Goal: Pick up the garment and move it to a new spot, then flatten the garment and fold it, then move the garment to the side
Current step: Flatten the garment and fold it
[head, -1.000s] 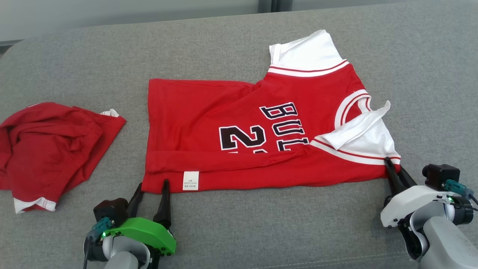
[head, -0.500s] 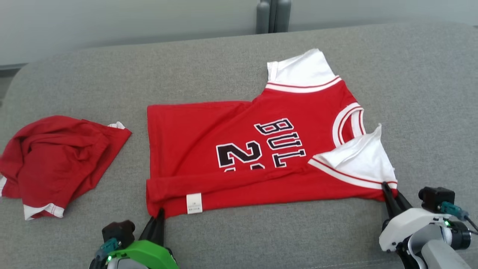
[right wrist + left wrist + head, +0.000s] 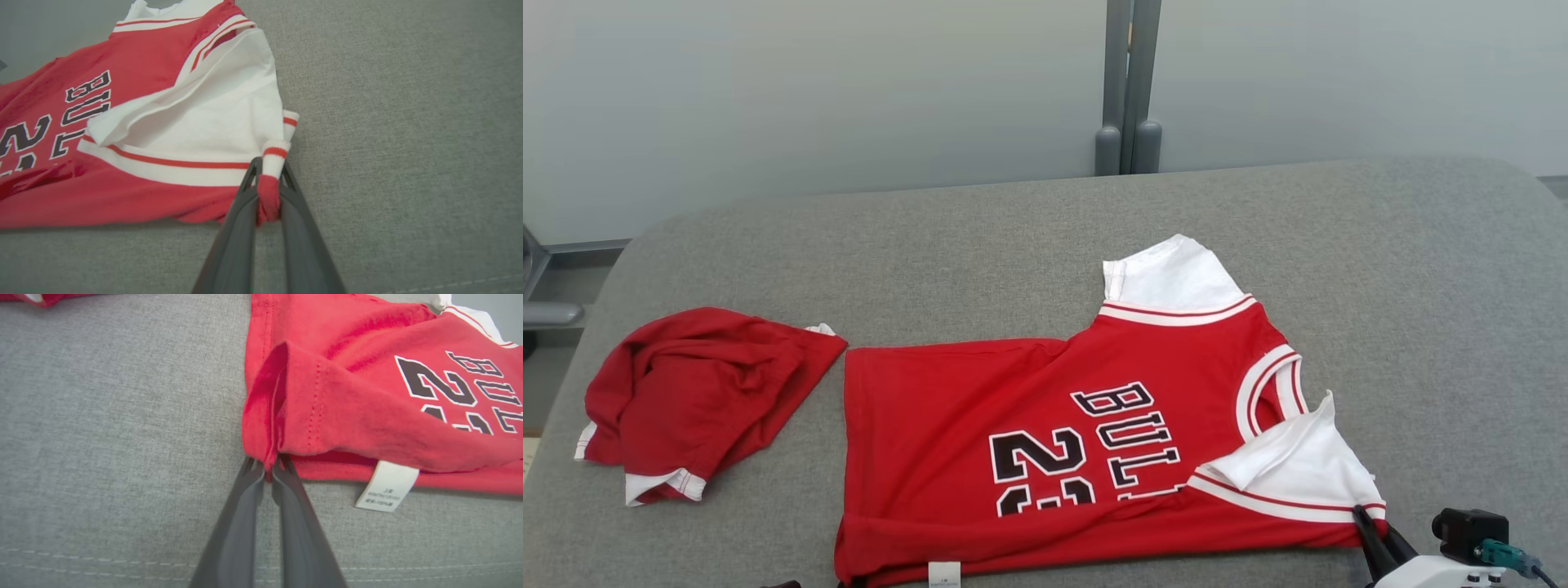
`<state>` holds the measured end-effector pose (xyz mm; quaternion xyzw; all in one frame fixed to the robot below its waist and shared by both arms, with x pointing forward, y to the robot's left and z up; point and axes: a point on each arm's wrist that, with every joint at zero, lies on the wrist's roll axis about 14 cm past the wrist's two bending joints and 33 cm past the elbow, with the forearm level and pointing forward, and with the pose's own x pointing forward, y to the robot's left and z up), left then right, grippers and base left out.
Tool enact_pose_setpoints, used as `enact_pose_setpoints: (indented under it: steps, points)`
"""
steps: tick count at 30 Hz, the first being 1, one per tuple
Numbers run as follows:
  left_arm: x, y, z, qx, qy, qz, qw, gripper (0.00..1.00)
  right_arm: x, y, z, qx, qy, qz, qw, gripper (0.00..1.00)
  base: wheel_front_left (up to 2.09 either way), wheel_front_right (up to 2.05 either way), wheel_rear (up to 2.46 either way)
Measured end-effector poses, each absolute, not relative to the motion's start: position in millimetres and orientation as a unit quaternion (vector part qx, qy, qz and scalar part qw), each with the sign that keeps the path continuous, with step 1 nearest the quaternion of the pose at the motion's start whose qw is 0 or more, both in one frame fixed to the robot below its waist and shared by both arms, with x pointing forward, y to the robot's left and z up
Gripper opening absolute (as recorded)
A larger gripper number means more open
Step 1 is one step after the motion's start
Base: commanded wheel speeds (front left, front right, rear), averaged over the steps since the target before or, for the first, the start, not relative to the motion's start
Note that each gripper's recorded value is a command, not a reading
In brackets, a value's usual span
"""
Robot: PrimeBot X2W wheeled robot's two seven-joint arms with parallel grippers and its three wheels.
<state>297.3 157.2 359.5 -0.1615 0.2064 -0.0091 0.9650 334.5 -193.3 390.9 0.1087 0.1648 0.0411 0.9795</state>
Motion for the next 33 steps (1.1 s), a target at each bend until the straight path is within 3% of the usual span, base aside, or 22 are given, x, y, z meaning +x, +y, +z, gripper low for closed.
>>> enact_pose_setpoints:
  steps: [2,3,4,5,6,20,33]
  points:
    - [295.3,158.6,360.7,-0.162,0.203,-0.007,0.966,0.00,334.5,-192.4,393.0,0.109,0.162,0.044,0.980,0.00,0.00,0.00,0.00]
    - [294.6,159.0,360.7,-0.161,0.203,-0.007,0.966,0.00,335.5,-192.3,393.9,0.109,0.160,0.044,0.980,0.22,0.00,0.00,0.00]
    - [293.7,159.3,359.7,-0.161,0.205,-0.006,0.965,0.13,336.8,-193.1,394.8,0.110,0.158,0.042,0.980,1.00,0.00,0.00,0.00]
    - [293.2,159.8,358.4,-0.160,0.207,-0.005,0.965,0.43,338.2,-193.8,395.3,0.110,0.157,0.040,0.981,1.00,0.00,0.00,0.00]
    - [293.4,160.6,358.0,-0.158,0.208,-0.005,0.965,1.00,339.6,-195.2,395.8,0.109,0.156,0.038,0.981,1.00,0.00,0.00,0.00]
    - [320.9,155.7,389.3,-0.114,0.154,-0.037,0.981,1.00,358.8,-197.1,410.8,0.104,0.126,0.028,0.986,1.00,0.00,0.00,0.00]
    - [342.0,150.8,398.0,-0.099,0.143,-0.041,0.984,1.00,376.3,-170.5,428.2,0.110,0.101,0.059,0.987,1.00,0.00,0.00,0.00]
